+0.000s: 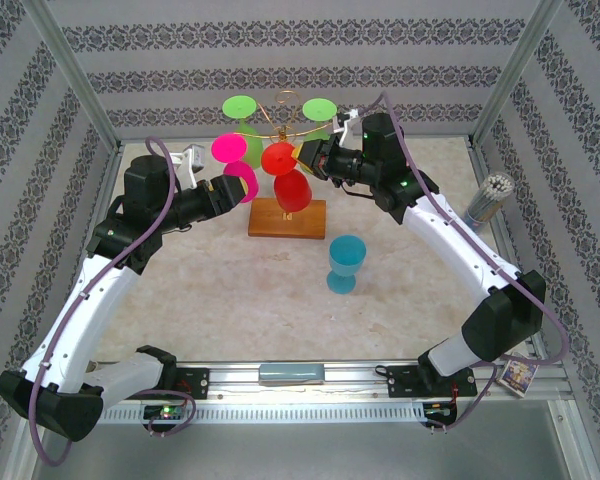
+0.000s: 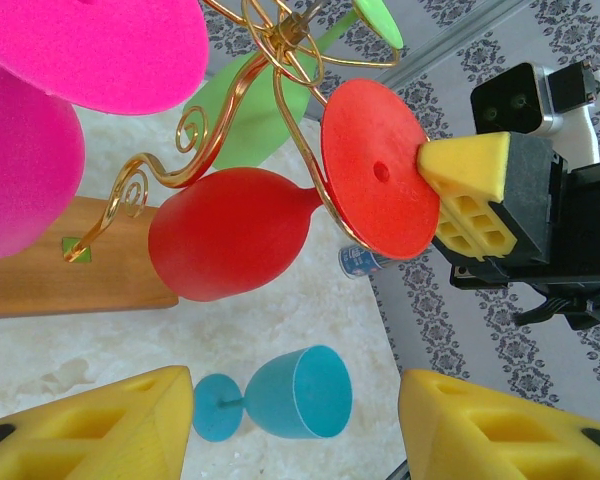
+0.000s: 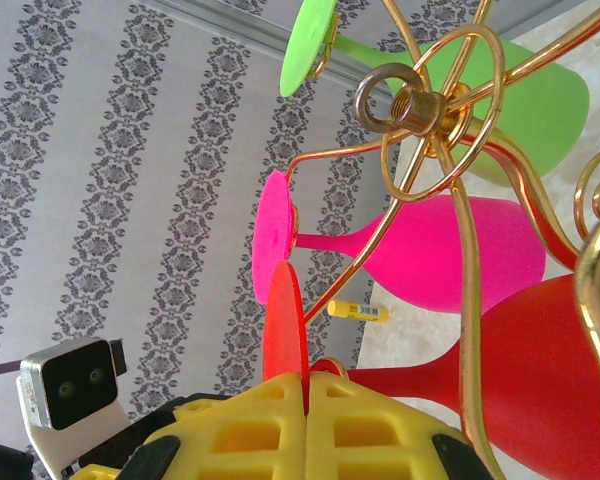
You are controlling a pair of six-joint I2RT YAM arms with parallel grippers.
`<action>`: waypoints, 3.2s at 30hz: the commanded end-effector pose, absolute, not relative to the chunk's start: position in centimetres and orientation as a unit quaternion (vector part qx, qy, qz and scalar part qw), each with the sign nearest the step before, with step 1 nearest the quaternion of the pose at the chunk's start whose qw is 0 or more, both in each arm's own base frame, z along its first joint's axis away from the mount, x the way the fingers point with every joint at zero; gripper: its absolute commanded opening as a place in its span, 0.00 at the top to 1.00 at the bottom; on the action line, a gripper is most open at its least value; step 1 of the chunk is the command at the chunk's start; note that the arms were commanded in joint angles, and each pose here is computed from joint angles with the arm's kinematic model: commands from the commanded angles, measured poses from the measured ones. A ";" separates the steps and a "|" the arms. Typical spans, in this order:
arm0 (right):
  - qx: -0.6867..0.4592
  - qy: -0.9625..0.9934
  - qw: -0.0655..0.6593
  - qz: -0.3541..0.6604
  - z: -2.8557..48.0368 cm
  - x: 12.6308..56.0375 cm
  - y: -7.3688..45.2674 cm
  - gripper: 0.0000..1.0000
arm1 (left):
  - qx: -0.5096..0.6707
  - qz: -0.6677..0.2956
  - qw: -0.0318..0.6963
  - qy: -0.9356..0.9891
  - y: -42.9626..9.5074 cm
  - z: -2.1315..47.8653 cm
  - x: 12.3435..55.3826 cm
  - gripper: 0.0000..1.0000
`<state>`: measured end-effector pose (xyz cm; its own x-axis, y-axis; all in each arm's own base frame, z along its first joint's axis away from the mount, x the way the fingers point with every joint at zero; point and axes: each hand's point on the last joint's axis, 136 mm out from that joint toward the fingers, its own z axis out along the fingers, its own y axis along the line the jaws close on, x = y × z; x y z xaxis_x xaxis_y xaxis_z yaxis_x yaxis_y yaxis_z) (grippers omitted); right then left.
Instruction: Take the wine glass off the wine glass rack
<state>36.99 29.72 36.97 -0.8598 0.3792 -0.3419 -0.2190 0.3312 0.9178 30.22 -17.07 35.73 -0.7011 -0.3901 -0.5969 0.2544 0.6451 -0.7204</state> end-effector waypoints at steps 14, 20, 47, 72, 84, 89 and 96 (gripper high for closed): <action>0.028 0.746 0.282 0.603 40.2 35.4 29.8 1.00 | -0.042 -0.431 0.407 0.804 -16.6 37.1 30.5 0.43; 0.025 0.743 0.285 0.605 40.6 34.7 29.9 1.00 | -0.043 -0.432 0.408 0.803 -16.5 37.2 30.2 0.43; 0.007 0.742 0.273 0.612 41.3 33.6 31.7 1.00 | -0.043 -0.433 0.413 0.800 -16.3 37.5 29.5 0.43; 0.025 0.738 0.288 0.610 41.7 36.7 32.2 1.00 | -0.042 -0.436 0.415 0.798 -16.3 37.6 29.5 0.43; 0.055 0.736 0.310 0.599 41.5 37.9 30.0 1.00 | -0.043 -0.434 0.414 0.799 -16.3 37.5 29.6 0.43; 0.066 0.737 0.315 0.594 41.2 38.3 29.1 1.00 | -0.045 -0.434 0.413 0.799 -16.3 37.4 29.7 0.43; 0.076 0.735 0.317 0.594 41.1 38.4 28.2 1.00 | -0.046 -0.433 0.412 0.800 -16.3 37.4 29.8 0.43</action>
